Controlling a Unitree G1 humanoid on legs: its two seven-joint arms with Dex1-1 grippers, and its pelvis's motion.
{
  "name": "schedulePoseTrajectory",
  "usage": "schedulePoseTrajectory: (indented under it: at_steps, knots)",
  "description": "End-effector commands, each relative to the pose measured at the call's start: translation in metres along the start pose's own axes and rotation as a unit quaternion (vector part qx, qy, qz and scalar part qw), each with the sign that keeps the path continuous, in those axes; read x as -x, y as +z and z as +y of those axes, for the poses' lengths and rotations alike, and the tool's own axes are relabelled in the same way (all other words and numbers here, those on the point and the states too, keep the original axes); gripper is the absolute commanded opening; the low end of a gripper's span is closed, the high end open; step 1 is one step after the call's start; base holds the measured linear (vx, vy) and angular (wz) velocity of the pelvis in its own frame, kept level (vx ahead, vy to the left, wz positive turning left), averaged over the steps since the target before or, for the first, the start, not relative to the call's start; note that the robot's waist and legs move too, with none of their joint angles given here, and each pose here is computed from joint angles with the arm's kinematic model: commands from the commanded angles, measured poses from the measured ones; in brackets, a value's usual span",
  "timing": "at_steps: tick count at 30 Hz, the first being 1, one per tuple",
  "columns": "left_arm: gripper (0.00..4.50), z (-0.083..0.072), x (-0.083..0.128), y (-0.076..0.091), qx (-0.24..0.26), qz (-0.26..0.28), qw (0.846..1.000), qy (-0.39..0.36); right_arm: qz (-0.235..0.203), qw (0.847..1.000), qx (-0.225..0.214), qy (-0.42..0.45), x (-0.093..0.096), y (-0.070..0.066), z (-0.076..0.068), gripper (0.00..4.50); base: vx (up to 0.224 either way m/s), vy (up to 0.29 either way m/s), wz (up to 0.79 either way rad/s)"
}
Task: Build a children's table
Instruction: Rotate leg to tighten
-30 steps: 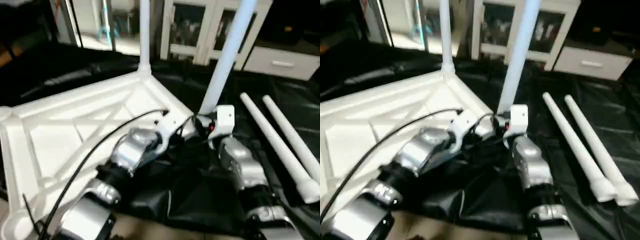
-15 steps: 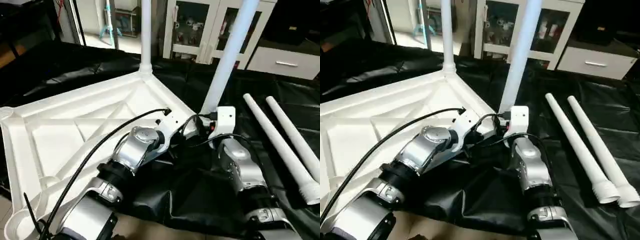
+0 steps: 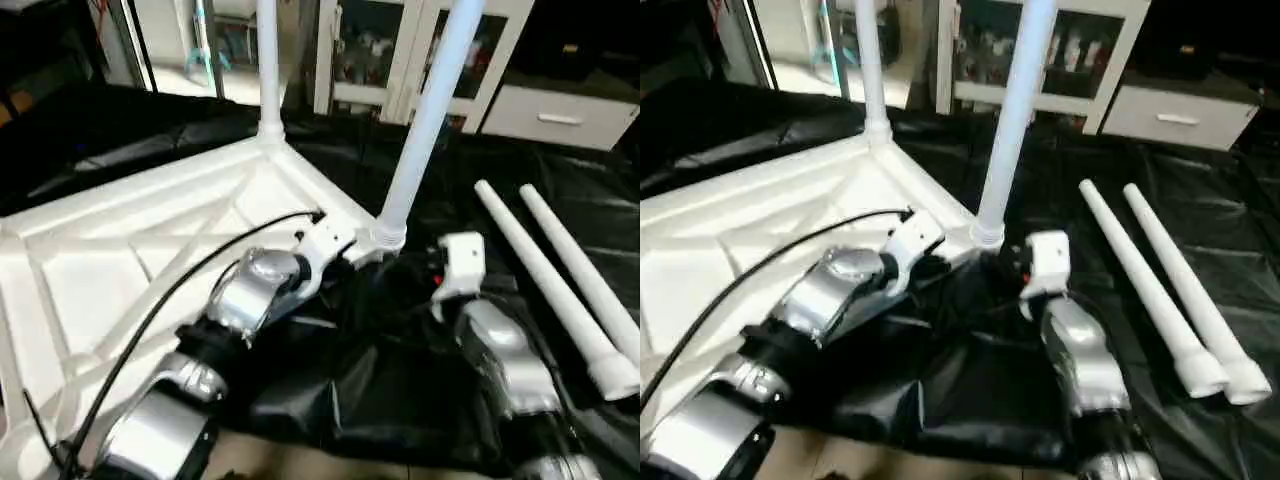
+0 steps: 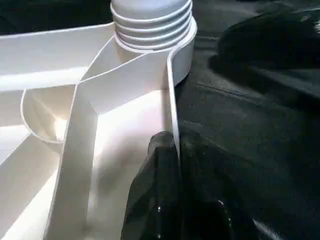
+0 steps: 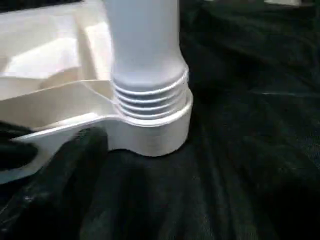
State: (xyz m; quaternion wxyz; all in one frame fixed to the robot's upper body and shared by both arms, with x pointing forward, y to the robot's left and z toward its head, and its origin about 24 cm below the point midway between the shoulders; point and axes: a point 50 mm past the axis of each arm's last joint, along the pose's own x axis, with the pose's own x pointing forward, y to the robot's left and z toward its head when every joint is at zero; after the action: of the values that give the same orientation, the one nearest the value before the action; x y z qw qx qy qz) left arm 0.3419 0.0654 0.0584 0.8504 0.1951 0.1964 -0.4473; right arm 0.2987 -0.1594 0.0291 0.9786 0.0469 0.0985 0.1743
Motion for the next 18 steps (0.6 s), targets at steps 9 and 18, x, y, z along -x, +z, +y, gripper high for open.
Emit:
schedulePoseTrajectory:
  at_steps: [9, 18]
  knots:
    - [0.00, -0.012, 0.008, -0.004, -0.060, -0.041, 0.994, -0.077, -0.003, 0.994, 0.028, 0.109, 0.032, 0.014, -0.011, 4.47, 0.000, 0.000, 0.00]
    - [0.00, -0.021, 0.003, -0.002, -0.099, -0.052, 0.988, -0.111, 0.041, 0.990, 0.046, 0.125, 0.055, 0.003, -0.017, 4.47, 0.000, 0.000, 0.00]
